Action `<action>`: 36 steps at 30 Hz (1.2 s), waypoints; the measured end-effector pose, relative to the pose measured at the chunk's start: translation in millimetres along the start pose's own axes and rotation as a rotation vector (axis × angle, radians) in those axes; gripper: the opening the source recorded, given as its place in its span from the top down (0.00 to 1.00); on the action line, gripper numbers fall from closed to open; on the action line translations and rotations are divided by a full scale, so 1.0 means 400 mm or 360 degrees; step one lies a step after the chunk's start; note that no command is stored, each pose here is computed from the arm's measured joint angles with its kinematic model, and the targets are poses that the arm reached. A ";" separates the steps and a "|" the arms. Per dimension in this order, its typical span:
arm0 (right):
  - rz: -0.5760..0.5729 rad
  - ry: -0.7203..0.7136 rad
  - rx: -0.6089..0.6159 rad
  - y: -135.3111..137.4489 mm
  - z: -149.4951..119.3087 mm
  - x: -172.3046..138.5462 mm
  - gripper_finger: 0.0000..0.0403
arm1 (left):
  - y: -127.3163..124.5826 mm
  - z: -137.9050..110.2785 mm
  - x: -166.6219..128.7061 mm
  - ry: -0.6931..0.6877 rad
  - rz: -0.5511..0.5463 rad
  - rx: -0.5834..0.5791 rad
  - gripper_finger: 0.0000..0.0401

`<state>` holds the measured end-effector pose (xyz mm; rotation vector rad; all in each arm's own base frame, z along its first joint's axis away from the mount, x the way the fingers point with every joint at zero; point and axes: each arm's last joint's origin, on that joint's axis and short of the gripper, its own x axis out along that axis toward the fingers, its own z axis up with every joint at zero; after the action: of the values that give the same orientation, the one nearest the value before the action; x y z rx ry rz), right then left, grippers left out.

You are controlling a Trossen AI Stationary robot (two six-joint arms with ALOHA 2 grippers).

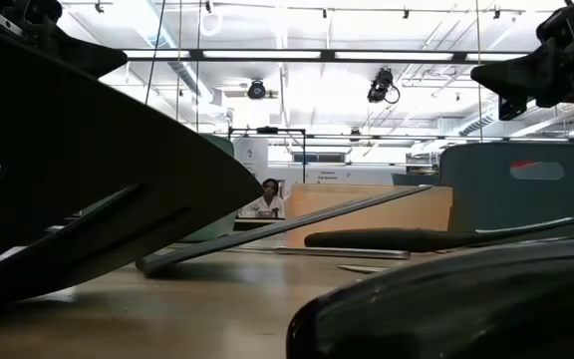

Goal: Pick & Place Kitchen Items
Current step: Put the gray spatula into the green bin

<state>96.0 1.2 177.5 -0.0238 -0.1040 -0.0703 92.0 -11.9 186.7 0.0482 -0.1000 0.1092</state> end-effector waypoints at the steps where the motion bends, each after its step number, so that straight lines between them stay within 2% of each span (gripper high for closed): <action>1: 0.0000 0.0000 -0.0004 0.000 0.000 0.000 0.96 | 0.000 0.000 0.000 0.0000 -0.0001 0.0000 0.96; 16: 0.0002 -0.0086 0.0092 0.000 0.014 0.000 0.96 | 0.002 0.013 0.000 -0.0082 0.0014 -0.0176 0.96; 24: 0.0079 -0.0091 0.0079 0.003 0.015 0.000 0.96 | -0.005 0.019 -0.001 -0.0114 -0.0139 -0.0223 0.96; 32: -0.0048 -0.0030 0.0067 -0.002 0.006 0.001 0.97 | 0.002 0.007 0.002 -0.0038 0.0034 -0.0205 0.98; 36: 0.0013 -0.0006 0.0062 0.001 0.002 0.001 0.99 | -0.001 0.000 0.008 0.0017 0.0040 -0.0143 0.99</action>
<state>96.4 1.5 178.3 0.0144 -0.1088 -0.0599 95.4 -12.1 186.9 -0.0431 -0.0947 0.1298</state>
